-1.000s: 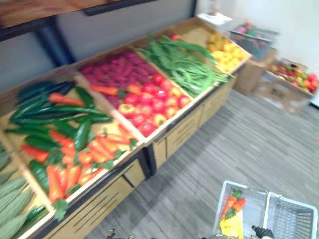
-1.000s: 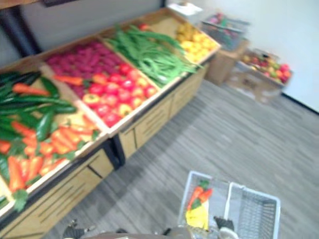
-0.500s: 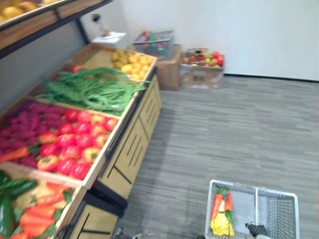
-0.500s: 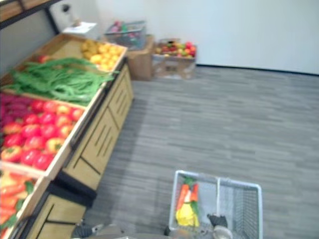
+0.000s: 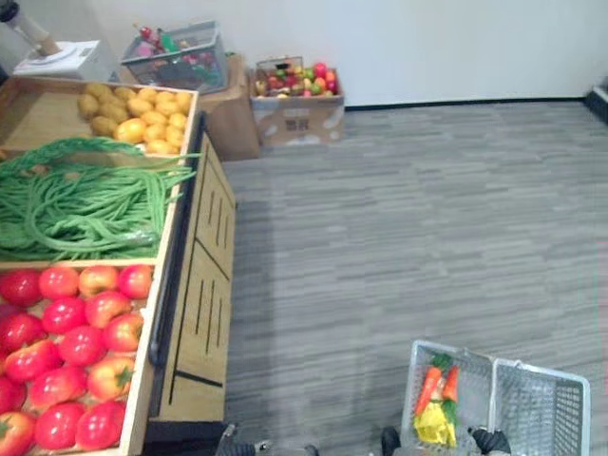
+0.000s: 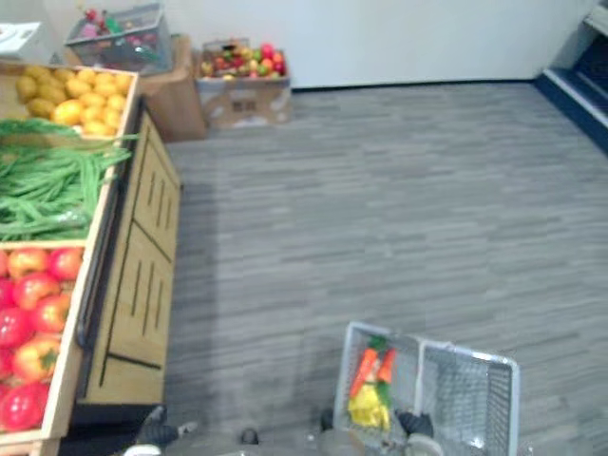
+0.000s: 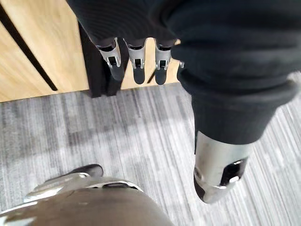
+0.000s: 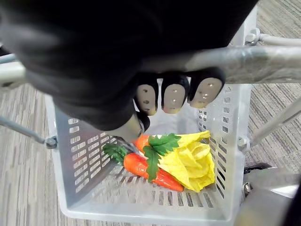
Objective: Pick vegetable in the basket
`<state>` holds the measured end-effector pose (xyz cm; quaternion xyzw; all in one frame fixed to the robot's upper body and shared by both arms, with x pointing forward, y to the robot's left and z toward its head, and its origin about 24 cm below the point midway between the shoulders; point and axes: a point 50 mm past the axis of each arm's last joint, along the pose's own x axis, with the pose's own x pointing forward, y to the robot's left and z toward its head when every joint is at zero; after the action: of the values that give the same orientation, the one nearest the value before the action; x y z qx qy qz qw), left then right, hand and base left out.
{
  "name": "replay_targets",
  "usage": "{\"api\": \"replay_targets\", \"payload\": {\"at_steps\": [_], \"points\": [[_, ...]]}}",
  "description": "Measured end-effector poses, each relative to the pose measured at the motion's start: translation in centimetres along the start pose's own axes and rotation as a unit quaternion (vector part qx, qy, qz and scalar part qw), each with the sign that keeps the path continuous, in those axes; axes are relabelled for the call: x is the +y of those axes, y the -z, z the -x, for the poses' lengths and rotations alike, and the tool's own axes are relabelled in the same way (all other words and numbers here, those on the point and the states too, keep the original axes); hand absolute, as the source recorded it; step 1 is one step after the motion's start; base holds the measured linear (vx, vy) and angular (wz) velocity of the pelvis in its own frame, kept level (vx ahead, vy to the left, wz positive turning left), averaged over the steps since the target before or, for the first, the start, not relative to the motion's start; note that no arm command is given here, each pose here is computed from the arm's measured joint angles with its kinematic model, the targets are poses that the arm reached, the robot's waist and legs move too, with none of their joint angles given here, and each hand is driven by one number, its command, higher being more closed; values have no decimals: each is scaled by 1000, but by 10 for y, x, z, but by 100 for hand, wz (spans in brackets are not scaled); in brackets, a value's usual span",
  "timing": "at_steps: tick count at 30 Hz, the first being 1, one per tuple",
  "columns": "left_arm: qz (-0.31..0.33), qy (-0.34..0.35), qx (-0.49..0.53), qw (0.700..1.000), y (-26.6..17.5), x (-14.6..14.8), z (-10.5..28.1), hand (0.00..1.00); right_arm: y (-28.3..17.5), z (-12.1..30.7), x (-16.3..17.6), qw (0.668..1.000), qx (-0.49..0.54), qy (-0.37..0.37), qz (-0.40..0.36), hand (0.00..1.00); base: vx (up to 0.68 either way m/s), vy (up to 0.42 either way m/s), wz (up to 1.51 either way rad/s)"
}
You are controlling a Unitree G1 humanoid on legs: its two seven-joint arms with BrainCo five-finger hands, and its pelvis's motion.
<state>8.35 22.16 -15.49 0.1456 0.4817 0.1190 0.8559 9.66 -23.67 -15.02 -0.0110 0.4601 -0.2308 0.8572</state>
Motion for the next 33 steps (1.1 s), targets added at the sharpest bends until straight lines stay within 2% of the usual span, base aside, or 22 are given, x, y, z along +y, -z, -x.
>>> {"api": "replay_targets", "payload": {"at_steps": [5,10,12,16,23,33], "points": [[17,3,-2,1000,-3,0,-1,0,5,3,6,1000,3,-1,-25,100,50,21,-18],[113,-10,30,993,7,1,1,0,14,6,14,999,23,-13,-40,100,17,-5,-12],[131,-13,44,990,13,-1,2,0,23,8,14,998,42,-8,-54,100,30,-64,-1],[186,7,82,979,28,-17,10,0,47,15,-6,990,85,29,-109,100,42,-53,6],[218,4,102,971,36,-18,13,0,55,17,-4,986,106,23,-126,100,-27,-13,-1],[183,14,103,978,38,-14,12,0,62,20,-2,982,125,21,-139,100,-42,-21,5]]}}
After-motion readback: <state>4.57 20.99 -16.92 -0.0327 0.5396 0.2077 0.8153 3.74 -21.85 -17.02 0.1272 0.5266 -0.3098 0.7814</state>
